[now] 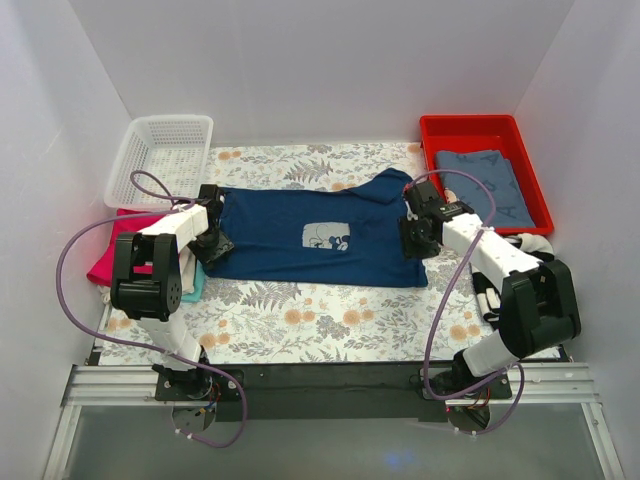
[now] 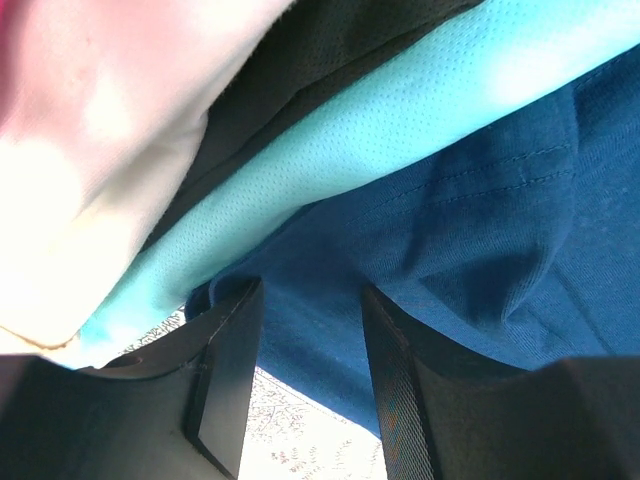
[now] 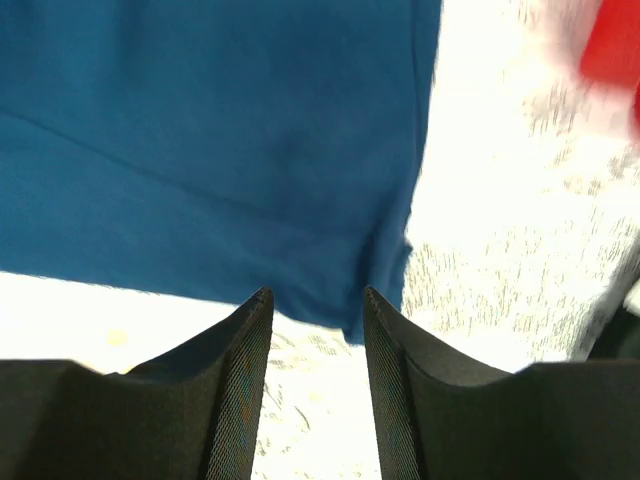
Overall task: Fold and stack the t-shirts
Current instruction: Fold the flattened tshirt in 1/3 of the way, then grap the side of the flattened tshirt furthest away from the robot with both arms
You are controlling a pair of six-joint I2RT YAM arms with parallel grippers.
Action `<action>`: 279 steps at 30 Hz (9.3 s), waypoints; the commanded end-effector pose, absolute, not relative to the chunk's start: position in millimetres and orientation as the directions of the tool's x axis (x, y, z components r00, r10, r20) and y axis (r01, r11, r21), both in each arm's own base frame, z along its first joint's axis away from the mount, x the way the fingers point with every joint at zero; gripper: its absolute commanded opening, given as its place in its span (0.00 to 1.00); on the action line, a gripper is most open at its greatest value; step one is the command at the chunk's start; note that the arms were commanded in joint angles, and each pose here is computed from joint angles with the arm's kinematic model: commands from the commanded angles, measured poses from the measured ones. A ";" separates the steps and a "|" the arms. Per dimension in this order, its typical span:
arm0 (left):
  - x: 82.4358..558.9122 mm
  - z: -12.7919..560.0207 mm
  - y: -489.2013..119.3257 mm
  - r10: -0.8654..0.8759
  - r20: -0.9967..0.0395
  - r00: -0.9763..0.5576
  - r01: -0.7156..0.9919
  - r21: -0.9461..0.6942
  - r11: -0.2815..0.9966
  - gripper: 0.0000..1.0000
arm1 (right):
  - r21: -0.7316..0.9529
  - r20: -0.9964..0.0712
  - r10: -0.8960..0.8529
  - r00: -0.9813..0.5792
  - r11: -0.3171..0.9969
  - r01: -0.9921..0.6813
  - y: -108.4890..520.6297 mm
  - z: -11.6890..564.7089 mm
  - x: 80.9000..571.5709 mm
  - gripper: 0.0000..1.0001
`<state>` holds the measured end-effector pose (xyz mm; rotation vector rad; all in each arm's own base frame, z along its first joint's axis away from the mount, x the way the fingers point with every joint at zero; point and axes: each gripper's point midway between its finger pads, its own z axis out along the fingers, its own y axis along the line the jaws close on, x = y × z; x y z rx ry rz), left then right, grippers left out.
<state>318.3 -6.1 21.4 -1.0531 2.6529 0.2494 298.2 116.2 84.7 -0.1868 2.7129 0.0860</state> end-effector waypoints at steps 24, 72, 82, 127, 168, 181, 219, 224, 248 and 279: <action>308.1 14.7 -4.8 -0.624 -0.273 -0.732 -0.665 0.085 0.742 0.42 | -0.069 -0.331 -0.051 -0.942 0.997 -0.029 82.0 36.3 256.8 0.36; 275.9 -27.4 12.5 -0.627 -0.188 -0.756 -0.655 0.232 0.719 0.41 | -0.521 -0.472 -0.009 -0.882 0.809 0.271 -13.7 78.6 292.1 0.36; 270.8 -31.3 12.2 -0.635 -0.171 -0.753 -0.657 0.232 0.717 0.41 | -0.448 -0.602 0.009 -0.799 0.825 0.346 -14.8 115.5 312.0 0.32; 290.6 -22.3 1.8 -0.634 -0.182 -0.752 -0.658 0.146 0.739 0.40 | 0.098 -0.404 -0.012 -0.915 0.994 -0.056 112.8 45.9 315.7 0.23; 439.3 84.4 -0.8 -0.570 -0.482 -0.666 -0.599 -0.110 0.793 0.53 | 0.018 -0.670 -0.008 -0.742 0.999 -0.027 131.7 165.6 473.6 0.40; 568.6 75.8 9.5 -0.533 -0.620 -0.576 -0.582 -0.148 0.800 0.55 | 0.080 -0.625 -0.009 -0.781 0.994 -0.075 156.9 130.8 501.0 0.38; 501.3 -36.5 15.8 -0.512 -0.425 -0.747 -0.611 0.135 0.780 0.48 | 0.046 -0.546 -0.015 -0.838 0.998 -0.048 146.4 91.1 477.6 0.30; 498.2 -38.9 14.7 -0.500 -0.418 -0.759 -0.602 0.154 0.784 0.30 | 0.032 -0.545 -0.016 -0.838 0.999 -0.040 143.2 90.0 476.6 0.30; 504.3 -10.0 6.9 -0.469 -0.458 -0.755 -0.578 0.128 0.806 0.00 | -0.087 -0.609 0.116 -0.785 0.973 0.212 84.7 69.1 558.0 0.36; 494.4 -10.0 -2.4 -0.468 -0.440 -0.766 -0.569 0.126 0.813 0.00 | 0.106 -0.495 0.114 -0.861 0.992 0.070 87.5 -1.3 565.3 0.31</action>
